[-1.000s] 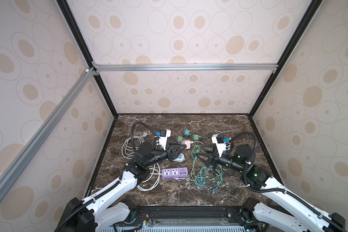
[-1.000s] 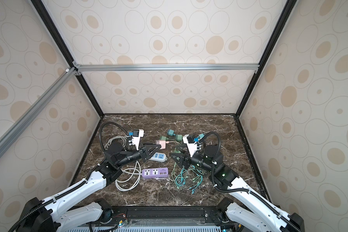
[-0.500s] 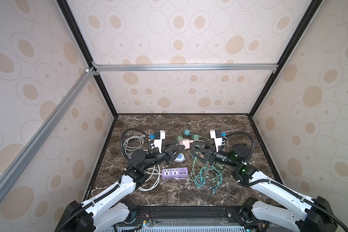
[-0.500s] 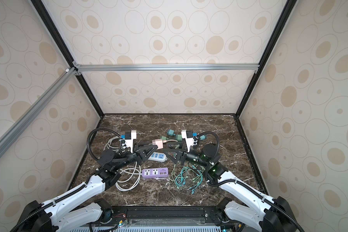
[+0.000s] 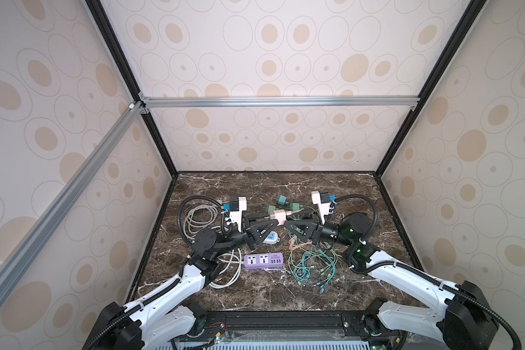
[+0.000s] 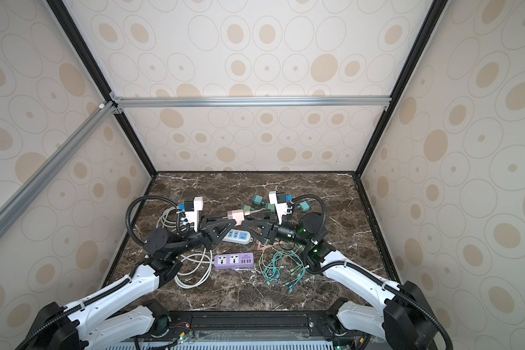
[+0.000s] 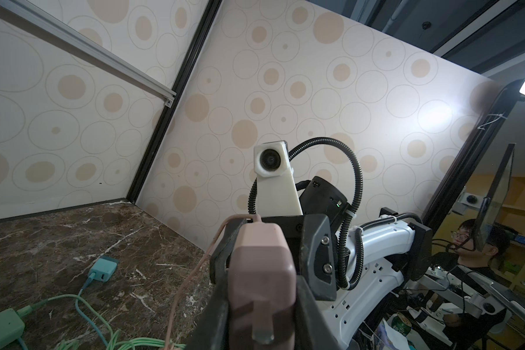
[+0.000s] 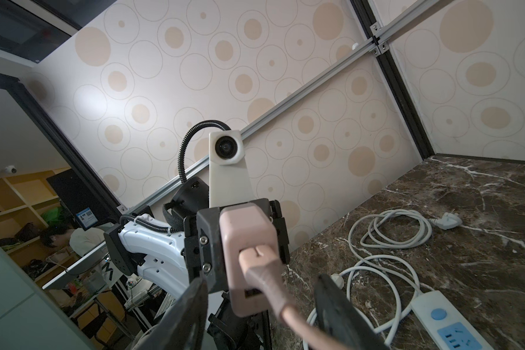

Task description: Insert the plug

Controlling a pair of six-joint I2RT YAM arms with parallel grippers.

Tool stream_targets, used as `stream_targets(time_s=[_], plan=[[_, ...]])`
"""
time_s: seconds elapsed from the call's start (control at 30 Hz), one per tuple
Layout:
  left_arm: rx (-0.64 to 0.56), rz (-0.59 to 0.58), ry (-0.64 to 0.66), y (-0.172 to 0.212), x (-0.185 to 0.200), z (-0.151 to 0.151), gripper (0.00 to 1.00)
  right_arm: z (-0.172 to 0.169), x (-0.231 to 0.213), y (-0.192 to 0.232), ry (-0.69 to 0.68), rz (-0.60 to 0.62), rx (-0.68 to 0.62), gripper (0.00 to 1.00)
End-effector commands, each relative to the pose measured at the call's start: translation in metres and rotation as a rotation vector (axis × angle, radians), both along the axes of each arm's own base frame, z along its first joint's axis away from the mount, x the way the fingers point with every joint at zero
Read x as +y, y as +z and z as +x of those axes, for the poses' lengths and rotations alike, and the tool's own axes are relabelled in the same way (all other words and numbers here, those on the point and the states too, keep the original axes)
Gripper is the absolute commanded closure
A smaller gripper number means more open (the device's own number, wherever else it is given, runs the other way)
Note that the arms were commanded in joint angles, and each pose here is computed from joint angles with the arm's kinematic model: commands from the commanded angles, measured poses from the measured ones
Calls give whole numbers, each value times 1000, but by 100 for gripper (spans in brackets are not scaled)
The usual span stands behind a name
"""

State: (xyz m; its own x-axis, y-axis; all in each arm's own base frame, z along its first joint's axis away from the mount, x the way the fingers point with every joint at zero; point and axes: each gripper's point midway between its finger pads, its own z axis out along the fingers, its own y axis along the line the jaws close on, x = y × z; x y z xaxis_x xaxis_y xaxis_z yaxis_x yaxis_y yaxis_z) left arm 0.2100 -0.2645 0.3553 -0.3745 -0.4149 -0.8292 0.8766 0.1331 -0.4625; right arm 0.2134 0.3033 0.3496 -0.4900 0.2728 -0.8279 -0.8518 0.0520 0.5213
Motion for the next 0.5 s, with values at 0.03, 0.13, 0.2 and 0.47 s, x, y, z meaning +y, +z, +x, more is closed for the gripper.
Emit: stream_targets(time_s=[0.03,0.13,0.2,0.47], plan=[[-68,-59,-58,20,0,-15,100,-4,1,25,30,63,-58,44],[-71,-64,-67,21,0,-16,100,-5,3,28,38,74,-68,45],[-69,-66,-72,20,-1,-16,100,-4,4,31,39,79,-75,45],[-64,-74,-67,18,-1,-13,100,-7,9,35,61,86,-92,51]])
